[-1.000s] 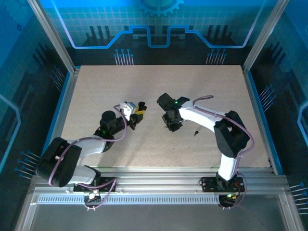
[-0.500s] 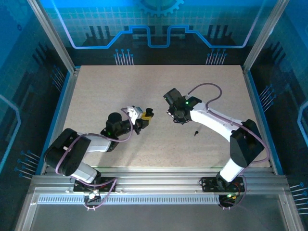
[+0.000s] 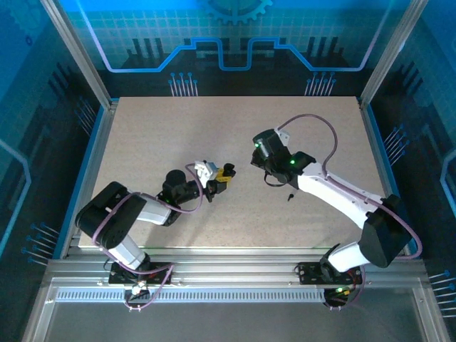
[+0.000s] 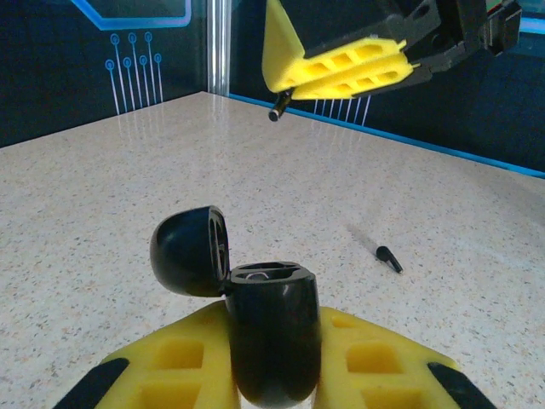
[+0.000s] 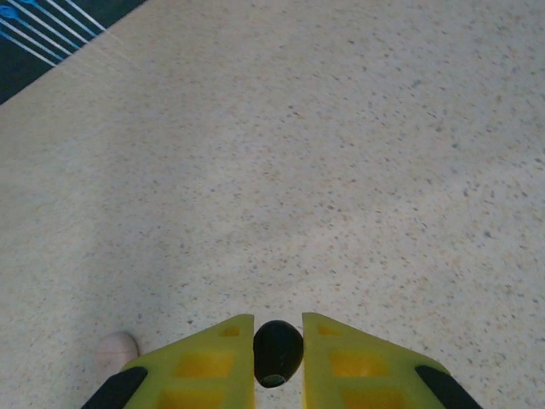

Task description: Insert wireless bluetooth earbuds into charging case

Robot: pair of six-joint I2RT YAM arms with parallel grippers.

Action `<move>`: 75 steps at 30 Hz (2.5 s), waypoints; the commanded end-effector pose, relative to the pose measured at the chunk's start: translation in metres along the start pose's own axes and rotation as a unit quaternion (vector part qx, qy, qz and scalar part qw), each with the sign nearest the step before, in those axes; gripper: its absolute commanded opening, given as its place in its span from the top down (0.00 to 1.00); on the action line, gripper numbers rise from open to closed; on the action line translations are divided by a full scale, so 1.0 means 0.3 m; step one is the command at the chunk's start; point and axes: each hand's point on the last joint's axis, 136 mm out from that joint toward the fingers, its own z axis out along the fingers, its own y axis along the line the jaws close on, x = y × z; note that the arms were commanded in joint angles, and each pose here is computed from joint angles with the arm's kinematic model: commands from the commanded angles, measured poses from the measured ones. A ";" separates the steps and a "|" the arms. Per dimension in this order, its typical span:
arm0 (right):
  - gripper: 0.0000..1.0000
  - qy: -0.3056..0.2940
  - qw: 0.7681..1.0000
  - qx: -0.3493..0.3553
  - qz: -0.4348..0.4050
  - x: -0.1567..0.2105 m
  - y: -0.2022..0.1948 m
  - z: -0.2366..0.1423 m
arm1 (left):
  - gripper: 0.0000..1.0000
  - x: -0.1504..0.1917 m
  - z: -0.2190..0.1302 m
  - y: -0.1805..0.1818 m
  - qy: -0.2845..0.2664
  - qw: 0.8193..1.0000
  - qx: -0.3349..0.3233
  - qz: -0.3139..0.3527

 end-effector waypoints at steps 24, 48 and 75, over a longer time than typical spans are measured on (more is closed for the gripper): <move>0.82 -0.001 0.977 -0.107 -0.186 0.124 0.186 -0.121 | 0.85 -0.094 0.051 -0.026 -0.062 0.997 0.010 0.039; 0.82 0.003 0.969 -0.104 -0.223 0.174 0.212 -0.104 | 0.84 -0.153 0.050 -0.040 -0.082 0.995 0.013 0.050; 0.82 -0.018 0.956 -0.077 -0.282 0.173 0.199 -0.121 | 0.84 -0.169 0.042 -0.047 -0.088 0.995 0.011 0.055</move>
